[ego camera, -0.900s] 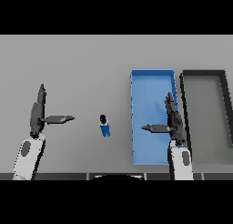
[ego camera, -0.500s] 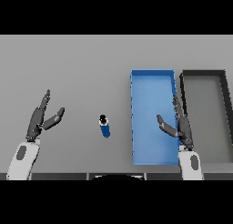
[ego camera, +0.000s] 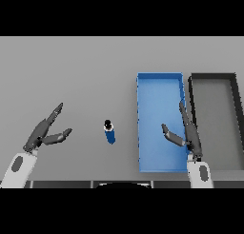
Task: Pick up the blue pipe and place it into the blue bin.
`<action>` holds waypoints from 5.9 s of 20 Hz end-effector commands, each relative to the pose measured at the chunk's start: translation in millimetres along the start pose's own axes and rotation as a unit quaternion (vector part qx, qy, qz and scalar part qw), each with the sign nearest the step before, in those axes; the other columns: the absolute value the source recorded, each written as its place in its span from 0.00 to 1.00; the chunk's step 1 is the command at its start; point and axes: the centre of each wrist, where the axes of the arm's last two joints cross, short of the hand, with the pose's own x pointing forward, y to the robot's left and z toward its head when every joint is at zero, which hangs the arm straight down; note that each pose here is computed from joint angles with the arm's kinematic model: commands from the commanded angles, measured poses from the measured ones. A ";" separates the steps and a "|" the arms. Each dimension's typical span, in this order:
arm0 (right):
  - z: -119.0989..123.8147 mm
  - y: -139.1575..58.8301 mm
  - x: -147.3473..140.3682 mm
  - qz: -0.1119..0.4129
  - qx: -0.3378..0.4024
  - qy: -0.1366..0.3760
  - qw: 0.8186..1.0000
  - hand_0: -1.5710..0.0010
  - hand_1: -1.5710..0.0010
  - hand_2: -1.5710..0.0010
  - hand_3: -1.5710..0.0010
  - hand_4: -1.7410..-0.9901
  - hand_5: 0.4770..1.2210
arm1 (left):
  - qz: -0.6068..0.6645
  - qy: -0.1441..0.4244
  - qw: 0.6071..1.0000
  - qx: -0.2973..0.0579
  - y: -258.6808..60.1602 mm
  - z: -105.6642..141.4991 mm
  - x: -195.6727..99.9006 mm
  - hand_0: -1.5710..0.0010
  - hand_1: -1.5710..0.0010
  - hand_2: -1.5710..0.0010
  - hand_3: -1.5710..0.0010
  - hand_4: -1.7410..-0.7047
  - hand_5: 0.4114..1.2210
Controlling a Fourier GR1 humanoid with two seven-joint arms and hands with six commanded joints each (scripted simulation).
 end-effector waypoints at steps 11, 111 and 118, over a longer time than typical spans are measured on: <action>1.1 -2.5 3.0 -0.009 0.004 -0.004 1.000 1.00 1.00 1.00 1.00 0.71 0.19 | 0.008 0.012 0.988 -0.153 -83.0 -12.6 17.4 1.00 1.00 1.00 1.00 0.58 0.05; -83.0 85.8 206.0 -0.010 0.482 -0.168 0.860 0.09 0.09 0.09 0.17 0.10 0.69 | 0.128 -0.171 0.954 -0.212 -181.3 -103.6 99.4 0.00 0.00 0.00 0.07 0.03 1.00; -81.7 86.9 203.8 -0.032 0.467 -0.188 0.863 0.02 0.02 0.02 0.04 0.02 0.93 | 0.107 -0.171 0.958 -0.204 -175.5 -102.6 102.7 0.00 0.00 0.00 0.09 0.01 1.00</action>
